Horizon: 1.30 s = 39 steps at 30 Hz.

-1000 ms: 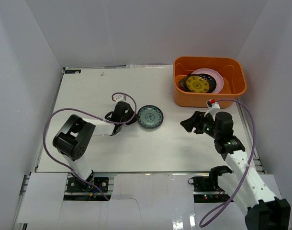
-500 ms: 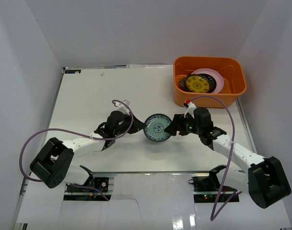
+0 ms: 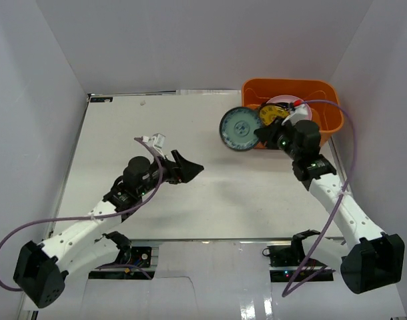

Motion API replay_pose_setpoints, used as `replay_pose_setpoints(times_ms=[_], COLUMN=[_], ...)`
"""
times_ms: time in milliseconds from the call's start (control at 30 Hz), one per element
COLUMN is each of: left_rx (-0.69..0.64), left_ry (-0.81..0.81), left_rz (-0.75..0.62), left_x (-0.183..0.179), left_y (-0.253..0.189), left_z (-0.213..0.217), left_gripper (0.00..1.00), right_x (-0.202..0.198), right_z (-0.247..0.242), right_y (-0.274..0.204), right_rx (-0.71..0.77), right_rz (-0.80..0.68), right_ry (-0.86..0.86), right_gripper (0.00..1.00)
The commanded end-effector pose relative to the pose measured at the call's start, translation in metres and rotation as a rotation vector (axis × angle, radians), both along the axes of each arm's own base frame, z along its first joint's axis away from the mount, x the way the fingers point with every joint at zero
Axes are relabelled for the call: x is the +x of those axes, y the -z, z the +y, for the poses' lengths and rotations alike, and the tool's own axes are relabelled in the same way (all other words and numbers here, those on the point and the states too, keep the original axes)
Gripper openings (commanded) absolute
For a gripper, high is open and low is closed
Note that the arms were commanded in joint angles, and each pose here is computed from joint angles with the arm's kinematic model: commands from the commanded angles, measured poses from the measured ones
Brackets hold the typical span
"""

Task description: Place the plates into the plastic bin on the countertop

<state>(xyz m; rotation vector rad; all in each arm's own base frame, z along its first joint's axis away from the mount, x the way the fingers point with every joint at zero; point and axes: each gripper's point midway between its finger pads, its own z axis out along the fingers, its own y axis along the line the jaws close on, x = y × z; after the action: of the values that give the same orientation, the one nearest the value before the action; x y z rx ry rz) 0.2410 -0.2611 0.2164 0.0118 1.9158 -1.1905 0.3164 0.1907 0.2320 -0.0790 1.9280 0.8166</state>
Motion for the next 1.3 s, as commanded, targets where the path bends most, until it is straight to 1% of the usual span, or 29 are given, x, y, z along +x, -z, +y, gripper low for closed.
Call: replay_pose_setpoints(times_ms=[0, 33, 67, 100, 133, 167, 200, 233, 267, 333, 400, 433, 533, 567, 600, 633, 733, 767, 800, 833, 867, 900, 933, 1000, 1067, 1100, 1133, 1200, 1267], left_rx=[0.074, 0.085, 0.109, 0.143, 0.144, 0.164, 0.192, 0.177, 0.172, 0.169, 0.169, 0.164, 0.168, 0.171, 0.163, 0.159, 0.152, 0.15, 0.147, 0.144, 0.135, 0.128, 0.119, 0.111, 0.098, 0.098, 0.094, 0.097, 0.101], left_ry=[-0.018, -0.045, -0.054, -0.067, -0.115, -0.132, -0.155, -0.182, -0.176, -0.177, -0.176, -0.166, -0.151, -0.149, -0.116, -0.11, -0.112, -0.112, -0.111, -0.107, -0.107, -0.107, -0.109, -0.116, -0.127, -0.136, -0.142, -0.146, -0.146], left_rz=[-0.063, -0.078, -0.11, -0.103, -0.147, -0.157, -0.15, -0.173, -0.184, -0.214, -0.214, -0.212, -0.204, -0.2, -0.201, -0.204, -0.21, -0.212, -0.213, -0.213, -0.221, -0.229, -0.237, -0.252, -0.278, -0.287, -0.297, -0.315, -0.319], left_x=[-0.013, -0.021, -0.024, -0.028, -0.028, -0.029, -0.03, -0.032, -0.034, -0.036, -0.037, -0.038, -0.038, -0.038, -0.041, -0.042, -0.039, -0.038, -0.037, -0.037, -0.036, -0.036, -0.035, -0.033, -0.032, -0.03, -0.03, -0.028, -0.026], left_y=[-0.015, -0.021, -0.024, -0.019, -0.033, -0.034, -0.03, -0.038, -0.041, -0.049, -0.051, -0.05, -0.048, -0.047, -0.048, -0.049, -0.051, -0.053, -0.056, -0.057, -0.06, -0.063, -0.068, -0.077, -0.089, -0.091, -0.095, -0.101, -0.103], left_z=[0.02, 0.033, 0.04, 0.048, 0.059, 0.066, 0.073, 0.079, 0.08, 0.082, 0.083, 0.081, 0.078, 0.077, 0.073, 0.072, 0.07, 0.069, 0.068, 0.067, 0.066, 0.065, 0.064, 0.064, 0.066, 0.066, 0.067, 0.068, 0.066], left_gripper=[0.98, 0.98, 0.98, 0.98, 0.98, 0.98, 0.98, 0.98, 0.98, 0.98, 0.98, 0.98, 0.98, 0.98, 0.98, 0.98, 0.98, 0.98, 0.98, 0.98, 0.98, 0.98, 0.98, 0.98, 0.98, 0.98, 0.98, 0.98, 0.98], right_x=[0.058, 0.069, 0.081, 0.091, 0.1, 0.115, 0.122, 0.131, 0.141, 0.15, 0.158, 0.16, 0.163, 0.162, 0.161, 0.158, 0.133, 0.125, 0.117, 0.099, 0.087, 0.075, 0.053, 0.029, -0.003, -0.012, -0.029, -0.048, -0.072], right_z=[-0.093, -0.114, -0.13, -0.157, -0.168, -0.181, -0.189, -0.193, -0.201, -0.211, -0.224, -0.228, -0.236, -0.239, -0.238, -0.236, -0.227, -0.218, -0.207, -0.198, -0.19, -0.18, -0.173, -0.152, -0.132, -0.125, -0.117, -0.103, -0.092], right_y=[-0.068, -0.082, -0.076, -0.075, -0.082, -0.064, -0.06, -0.065, -0.046, -0.043, -0.027, -0.022, -0.012, -0.022, -0.029, -0.038, -0.094, -0.106, -0.106, -0.132, -0.137, -0.119, -0.138, -0.13, -0.11, -0.085, -0.089, -0.07, -0.058], right_rx=[-0.025, -0.009, -0.013, -0.014, -0.002, -0.019, -0.014, -0.005, -0.018, -0.014, -0.006, -0.003, -0.009, -0.024, -0.026, -0.025, 0.013, 0.032, 0.056, 0.086, 0.103, 0.112, 0.135, 0.157, 0.167, 0.167, 0.168, 0.159, 0.161], right_rz=[-0.166, -0.182, -0.159, -0.148, -0.151, -0.104, -0.088, -0.086, -0.035, -0.02, 0.022, 0.038, 0.096, 0.083, 0.068, 0.05, -0.086, -0.117, -0.124, -0.203, -0.228, -0.203, -0.273, -0.284, -0.268, -0.222, -0.26, -0.231, -0.241], right_ry=[0.394, 0.483, 0.536, 0.616, 0.658, 0.696, 0.7, 0.7, 0.712, 0.741, 0.774, 0.779, 0.772, 0.775, 0.767, 0.754, 0.724, 0.685, 0.634, 0.602, 0.572, 0.535, 0.513, 0.424, 0.335, 0.305, 0.267, 0.204, 0.135], right_gripper=[0.08, 0.08, 0.08, 0.08, 0.08, 0.08, 0.08, 0.08, 0.08, 0.08, 0.13, 0.33, 0.77, 0.99, 0.91, 0.9, 0.9, 0.9, 0.9, 0.9, 0.9, 0.9, 0.9, 0.9, 0.9, 0.91, 0.9, 0.9, 0.9])
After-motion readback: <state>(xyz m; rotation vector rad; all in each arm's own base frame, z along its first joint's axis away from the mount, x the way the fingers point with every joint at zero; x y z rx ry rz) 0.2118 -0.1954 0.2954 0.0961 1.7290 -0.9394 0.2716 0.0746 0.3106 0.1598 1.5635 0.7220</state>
